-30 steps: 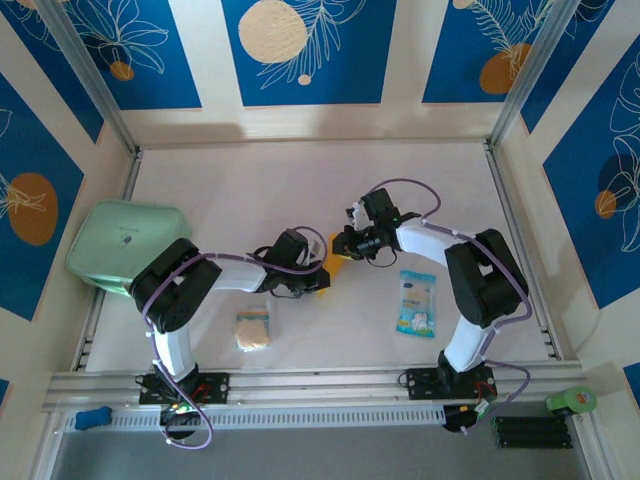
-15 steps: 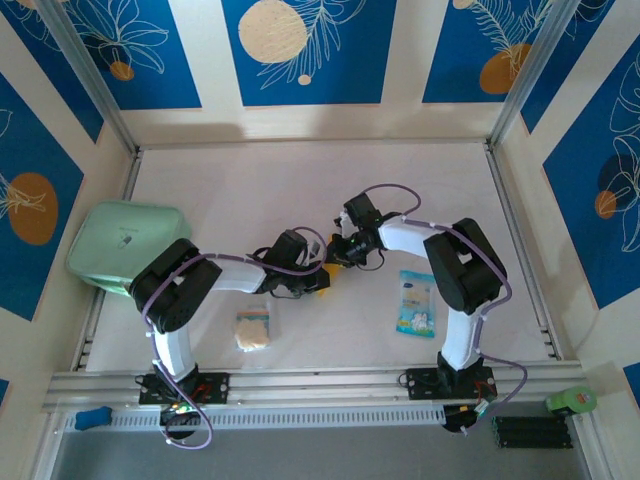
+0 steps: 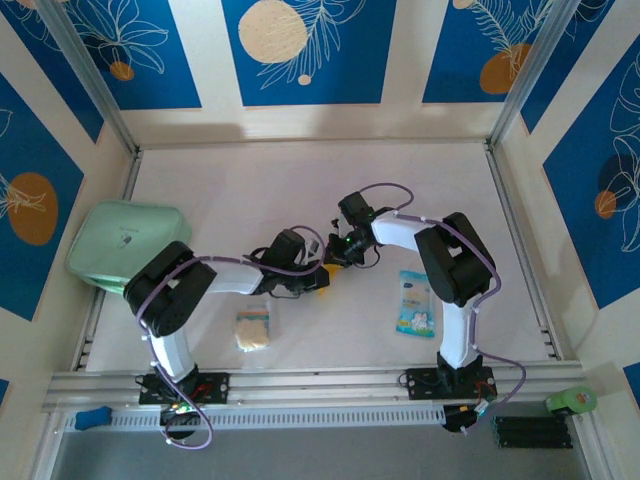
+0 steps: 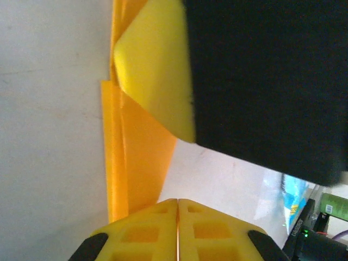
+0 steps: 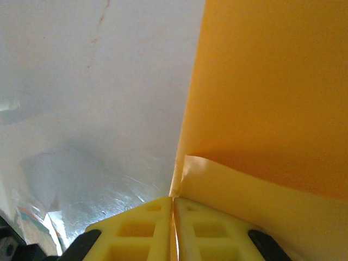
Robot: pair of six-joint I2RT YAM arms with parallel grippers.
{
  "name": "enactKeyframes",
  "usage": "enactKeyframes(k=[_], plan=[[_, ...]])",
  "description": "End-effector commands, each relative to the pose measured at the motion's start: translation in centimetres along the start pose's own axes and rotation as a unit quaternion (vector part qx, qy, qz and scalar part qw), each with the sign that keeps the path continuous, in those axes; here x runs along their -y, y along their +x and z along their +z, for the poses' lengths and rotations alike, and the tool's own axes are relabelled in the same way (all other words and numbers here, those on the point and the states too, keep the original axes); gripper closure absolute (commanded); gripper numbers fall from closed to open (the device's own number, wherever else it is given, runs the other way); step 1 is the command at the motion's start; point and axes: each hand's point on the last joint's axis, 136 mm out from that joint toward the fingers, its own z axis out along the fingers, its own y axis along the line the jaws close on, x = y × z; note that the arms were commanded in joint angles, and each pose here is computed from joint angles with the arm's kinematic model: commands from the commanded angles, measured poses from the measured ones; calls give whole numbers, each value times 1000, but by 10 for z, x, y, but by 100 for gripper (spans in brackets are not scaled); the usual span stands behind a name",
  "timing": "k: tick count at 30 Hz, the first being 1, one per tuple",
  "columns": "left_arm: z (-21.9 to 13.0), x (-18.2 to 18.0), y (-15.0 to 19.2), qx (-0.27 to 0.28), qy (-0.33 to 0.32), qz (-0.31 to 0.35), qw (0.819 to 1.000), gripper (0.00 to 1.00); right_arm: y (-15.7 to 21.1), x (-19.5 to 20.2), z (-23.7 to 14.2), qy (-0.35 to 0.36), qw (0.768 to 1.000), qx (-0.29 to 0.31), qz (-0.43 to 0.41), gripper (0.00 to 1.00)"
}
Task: Fold a paper plane with a square sheet of paper (pick it up from the middle)
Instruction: Fold the wing for the fifth time at the center of the table.
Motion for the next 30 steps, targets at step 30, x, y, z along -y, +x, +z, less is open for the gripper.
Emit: enactKeyframes(k=[30], plan=[[5,-60,37,-42,-92,-30,994,100,-18,-20,-32,-32,999,25,5,90]])
